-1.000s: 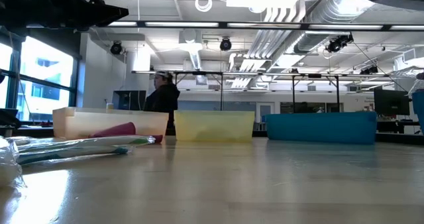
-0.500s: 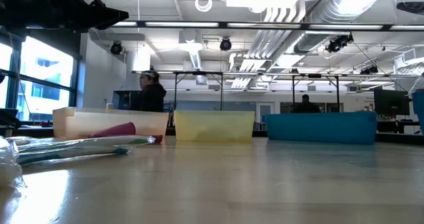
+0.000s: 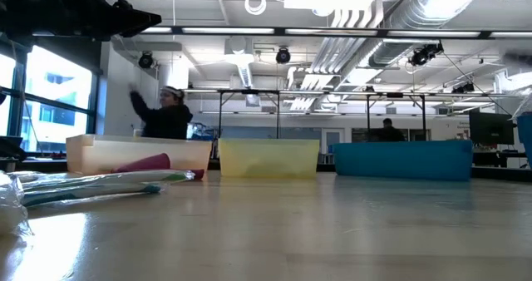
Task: Pick & Place Toothbrushes
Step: Put the purple toothbrush into the bottom blue bin, then put the green toothbrush into the yellow bin
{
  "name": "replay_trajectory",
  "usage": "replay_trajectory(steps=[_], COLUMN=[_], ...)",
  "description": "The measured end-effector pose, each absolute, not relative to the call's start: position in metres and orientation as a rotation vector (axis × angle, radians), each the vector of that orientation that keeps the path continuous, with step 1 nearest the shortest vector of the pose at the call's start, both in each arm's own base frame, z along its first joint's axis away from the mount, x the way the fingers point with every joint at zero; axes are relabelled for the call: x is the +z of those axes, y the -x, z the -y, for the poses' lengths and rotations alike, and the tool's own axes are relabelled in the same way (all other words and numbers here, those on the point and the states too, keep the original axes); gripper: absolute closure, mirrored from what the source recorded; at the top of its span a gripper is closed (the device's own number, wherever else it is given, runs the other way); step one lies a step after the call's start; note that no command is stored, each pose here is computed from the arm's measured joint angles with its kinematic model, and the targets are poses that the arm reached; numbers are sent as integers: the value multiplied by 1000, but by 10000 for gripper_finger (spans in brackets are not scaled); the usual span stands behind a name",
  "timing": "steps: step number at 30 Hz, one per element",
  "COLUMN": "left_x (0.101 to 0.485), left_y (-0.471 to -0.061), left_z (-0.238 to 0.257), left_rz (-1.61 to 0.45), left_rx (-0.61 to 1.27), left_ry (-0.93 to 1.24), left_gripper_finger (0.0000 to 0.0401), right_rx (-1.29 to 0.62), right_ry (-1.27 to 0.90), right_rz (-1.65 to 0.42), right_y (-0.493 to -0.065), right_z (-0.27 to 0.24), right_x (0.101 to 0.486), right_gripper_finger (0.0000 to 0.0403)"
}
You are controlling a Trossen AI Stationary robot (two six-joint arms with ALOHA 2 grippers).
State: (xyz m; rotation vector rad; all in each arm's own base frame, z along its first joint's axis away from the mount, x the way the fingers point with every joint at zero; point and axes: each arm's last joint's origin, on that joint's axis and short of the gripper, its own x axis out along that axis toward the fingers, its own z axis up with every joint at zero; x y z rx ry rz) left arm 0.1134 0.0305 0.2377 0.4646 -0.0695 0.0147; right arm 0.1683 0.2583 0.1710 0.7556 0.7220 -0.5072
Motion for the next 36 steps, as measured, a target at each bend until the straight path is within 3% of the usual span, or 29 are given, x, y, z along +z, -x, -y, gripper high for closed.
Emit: replay_trajectory(steps=[4,8,21,36], left_x=[238,238,238,233], left_y=[-113,-113,-113,-114], left_z=[-30,-31,-31,-31], left_rz=[70,70,69,23], left_rx=[15,15,18,7], left_ry=[-465,-465,-461,-445], left_gripper_finger=[203,203,203,203], right_rx=[-463,-453,-338,-318], right_ry=[-715,-699,-481,-240], right_rz=[-732,-726,-623,-608], right_y=[-167,-164,-164,-215], right_z=[-256,-248,-215,-161], right_x=[180,194,245,270], right_gripper_finger=[291,280,306,323])
